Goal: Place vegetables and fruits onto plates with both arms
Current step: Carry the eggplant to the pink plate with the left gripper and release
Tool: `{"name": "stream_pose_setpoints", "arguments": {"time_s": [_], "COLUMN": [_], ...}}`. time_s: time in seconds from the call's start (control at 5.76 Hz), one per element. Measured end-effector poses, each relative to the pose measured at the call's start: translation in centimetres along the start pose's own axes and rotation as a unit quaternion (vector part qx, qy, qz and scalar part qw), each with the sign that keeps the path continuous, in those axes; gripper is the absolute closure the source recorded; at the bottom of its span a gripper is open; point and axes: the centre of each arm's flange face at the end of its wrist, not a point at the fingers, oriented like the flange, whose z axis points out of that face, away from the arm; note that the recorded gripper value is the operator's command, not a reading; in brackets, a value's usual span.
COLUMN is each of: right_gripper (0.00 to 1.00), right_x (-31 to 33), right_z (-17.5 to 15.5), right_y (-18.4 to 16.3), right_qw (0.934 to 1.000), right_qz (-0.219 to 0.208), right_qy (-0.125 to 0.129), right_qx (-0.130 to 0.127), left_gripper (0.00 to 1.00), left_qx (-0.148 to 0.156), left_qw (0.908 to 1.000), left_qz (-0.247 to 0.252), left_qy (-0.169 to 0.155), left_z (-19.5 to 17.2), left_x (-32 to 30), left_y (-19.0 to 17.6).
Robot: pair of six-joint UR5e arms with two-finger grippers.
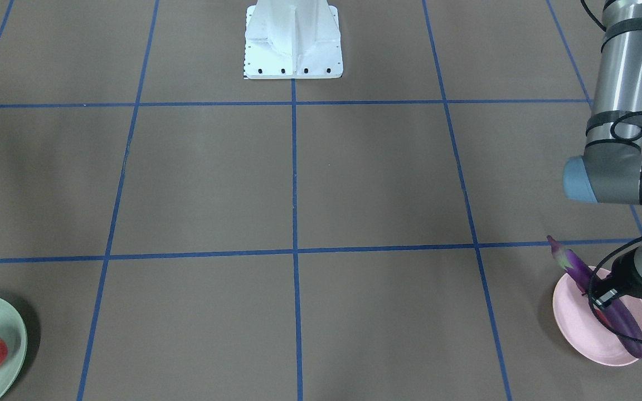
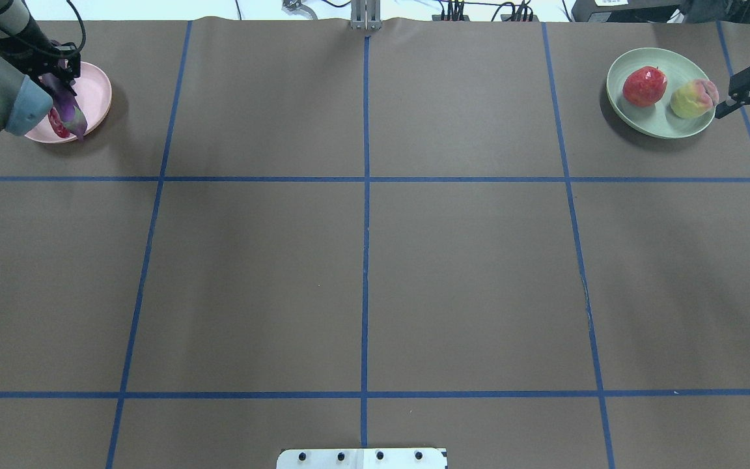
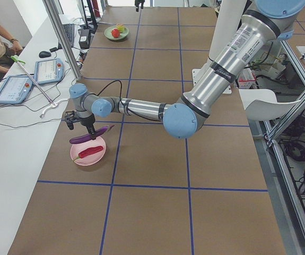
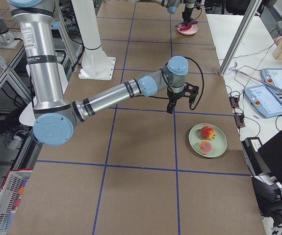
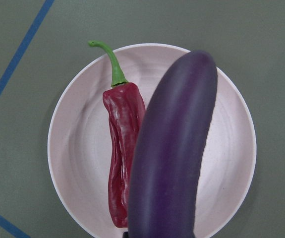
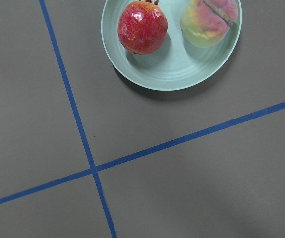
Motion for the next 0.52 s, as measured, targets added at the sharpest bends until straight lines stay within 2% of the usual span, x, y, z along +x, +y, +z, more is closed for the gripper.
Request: {"name": "stream_pose_setpoints", "arguments": {"time_s": [0.17,0.52], "right_gripper": [0.00,0.00], "right_x": [0.0,-0.1], "right_z": [0.0,0.0], "right_y": [0.0,0.0], "right_qw": [1.0000,1.0000], "right_qz": [0.000,-0.002], "right_qy": [0.000,0.001], "right_qx": [0.000,0.002], "left_gripper": [0.01,0.00], "left_qx": [0.001,0.003], "left_qw": [1.0000,0.9998], "left_qz": [0.002,0.010], "left_qy": [0.003,0.014], "left_z": [0.8,2.3], "left_x": [0.4,0.1], "left_y": [-0.7,-1.5]}}
